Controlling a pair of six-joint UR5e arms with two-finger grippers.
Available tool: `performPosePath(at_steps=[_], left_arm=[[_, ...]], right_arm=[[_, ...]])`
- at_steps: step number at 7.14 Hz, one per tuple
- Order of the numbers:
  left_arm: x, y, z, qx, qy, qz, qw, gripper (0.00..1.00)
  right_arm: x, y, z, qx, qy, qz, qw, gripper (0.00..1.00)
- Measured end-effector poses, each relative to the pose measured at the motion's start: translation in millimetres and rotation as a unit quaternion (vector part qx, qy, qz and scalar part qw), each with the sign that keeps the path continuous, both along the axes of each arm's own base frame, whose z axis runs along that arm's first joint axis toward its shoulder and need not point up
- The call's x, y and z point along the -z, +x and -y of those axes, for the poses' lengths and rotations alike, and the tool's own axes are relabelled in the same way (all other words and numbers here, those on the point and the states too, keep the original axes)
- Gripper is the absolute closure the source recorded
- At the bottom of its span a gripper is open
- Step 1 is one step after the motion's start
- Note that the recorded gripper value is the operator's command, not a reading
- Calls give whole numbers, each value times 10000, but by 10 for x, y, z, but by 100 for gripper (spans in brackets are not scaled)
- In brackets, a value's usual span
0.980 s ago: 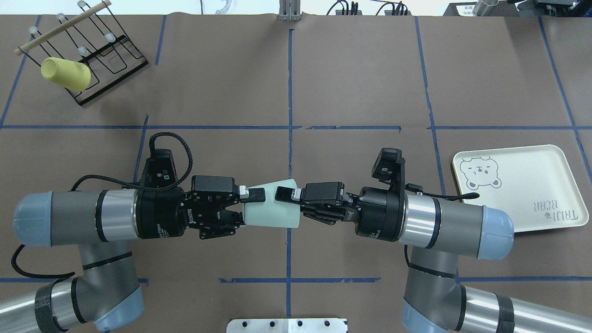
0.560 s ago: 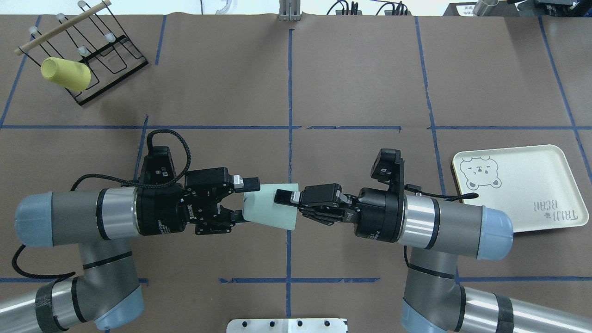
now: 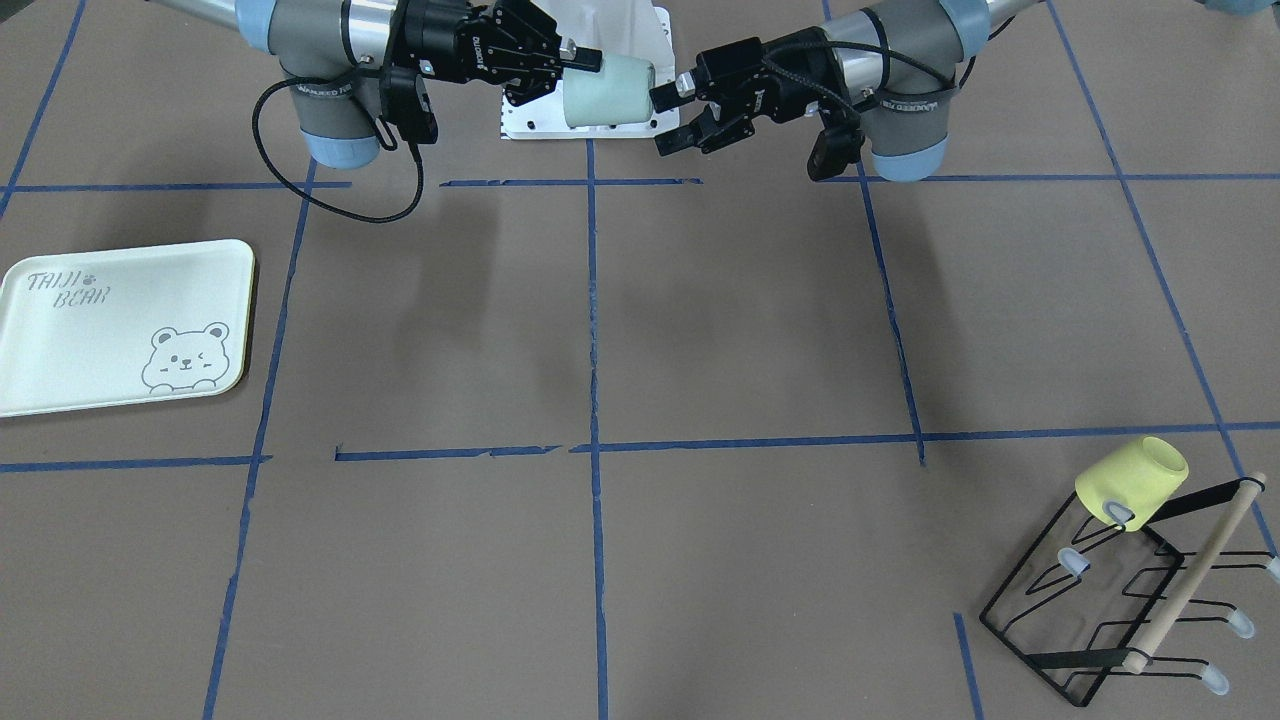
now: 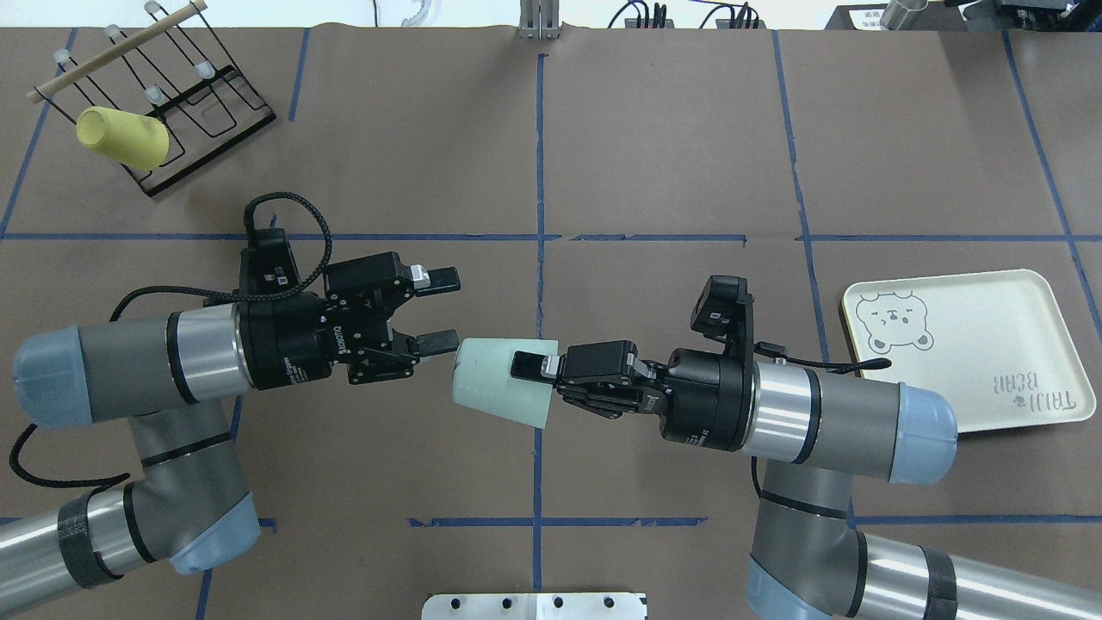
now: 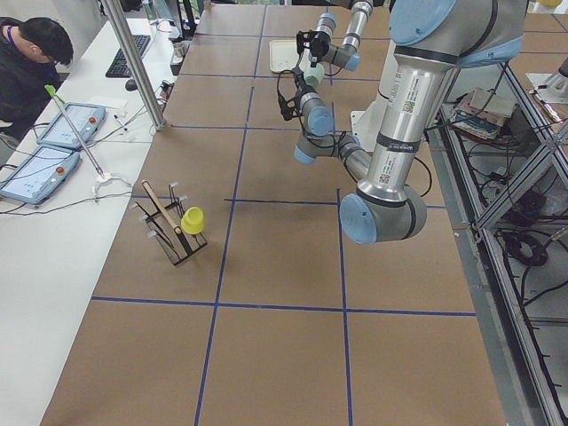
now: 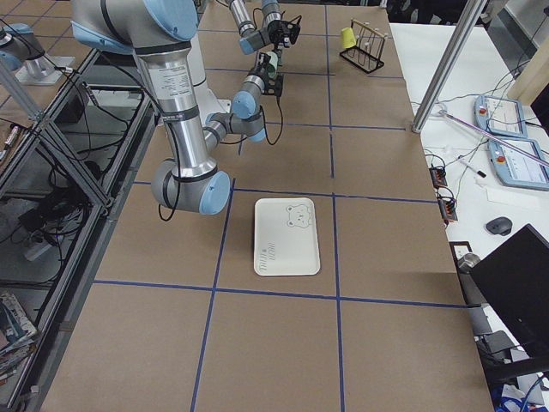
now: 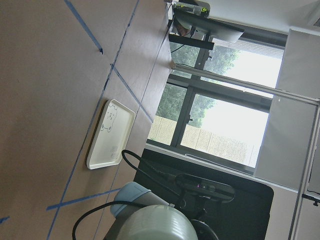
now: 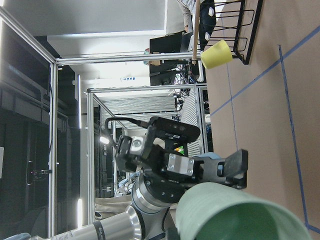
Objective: Left arm grabs green cup and hands to right arm on tray
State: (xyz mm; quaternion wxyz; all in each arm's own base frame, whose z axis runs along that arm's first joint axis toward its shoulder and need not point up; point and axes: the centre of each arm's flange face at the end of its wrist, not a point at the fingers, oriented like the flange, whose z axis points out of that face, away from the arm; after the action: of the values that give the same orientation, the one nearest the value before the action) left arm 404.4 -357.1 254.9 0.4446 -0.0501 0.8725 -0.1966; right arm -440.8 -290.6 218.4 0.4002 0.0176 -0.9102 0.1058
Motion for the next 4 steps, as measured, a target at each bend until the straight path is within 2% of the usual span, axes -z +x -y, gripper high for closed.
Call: performPosePath(at_steps=[2, 3, 4], left_arm=[[-224, -64, 419, 431, -224, 574, 9972, 0], [-301, -62, 610, 647, -261, 1149, 9909, 0], [-381, -46, 799, 785, -213, 1926, 9779, 0]], right_arm=[[-8, 3, 84, -78, -55, -180, 9998, 100], [-13, 4, 247, -164, -131, -575, 9981, 100], [-28, 53, 534, -190, -209, -1249, 9918, 100]])
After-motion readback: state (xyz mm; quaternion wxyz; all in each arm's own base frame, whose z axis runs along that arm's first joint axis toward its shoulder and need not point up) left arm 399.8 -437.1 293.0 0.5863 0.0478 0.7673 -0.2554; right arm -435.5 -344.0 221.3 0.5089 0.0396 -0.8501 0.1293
